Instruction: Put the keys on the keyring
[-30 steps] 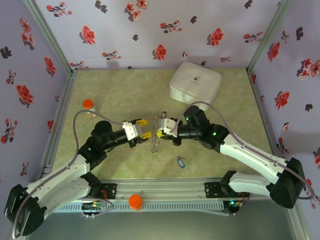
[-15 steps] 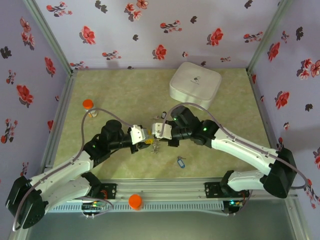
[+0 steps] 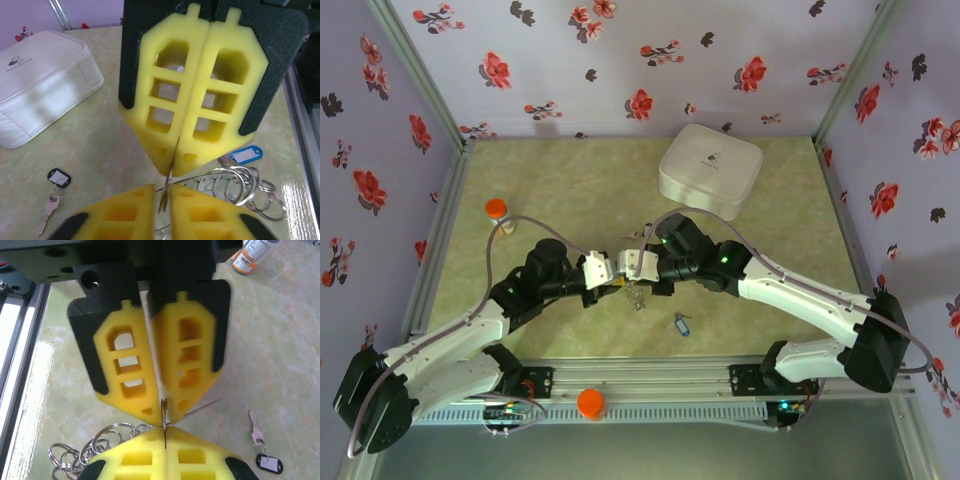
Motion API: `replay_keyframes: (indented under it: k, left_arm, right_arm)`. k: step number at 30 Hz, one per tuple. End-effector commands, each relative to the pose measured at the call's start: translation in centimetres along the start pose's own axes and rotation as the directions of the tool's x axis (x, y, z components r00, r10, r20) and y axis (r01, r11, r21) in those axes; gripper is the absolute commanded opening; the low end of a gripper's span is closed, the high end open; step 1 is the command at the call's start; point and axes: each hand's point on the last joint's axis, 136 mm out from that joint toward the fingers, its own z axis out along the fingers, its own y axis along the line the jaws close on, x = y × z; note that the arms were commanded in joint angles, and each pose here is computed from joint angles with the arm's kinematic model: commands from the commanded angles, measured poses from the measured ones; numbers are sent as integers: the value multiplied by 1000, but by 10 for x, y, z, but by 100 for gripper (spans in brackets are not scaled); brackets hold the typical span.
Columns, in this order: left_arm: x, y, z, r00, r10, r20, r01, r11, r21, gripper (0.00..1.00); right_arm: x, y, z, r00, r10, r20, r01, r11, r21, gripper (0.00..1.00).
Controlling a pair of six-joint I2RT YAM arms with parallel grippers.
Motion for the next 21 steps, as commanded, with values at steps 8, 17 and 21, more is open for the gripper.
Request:
replay_keyframes:
  k: [8,17,21]
  left_arm:
    - [-32,-3,-9,984,54,172,-52,999,-15,0]
    - [-43,-9,-15,946,79,315,-73,997,-32,0]
    - [-44,-9,-16,940,78,333,-70,997,-35,0]
  right_arm:
    - [-24,-12,-41,920,133,370,-141,990,-4,36]
    - [-11,-4,-41,876,161,455,-166,986,-29,26]
    - [-16,0,-38,874,150,462,-147,988,-44,27]
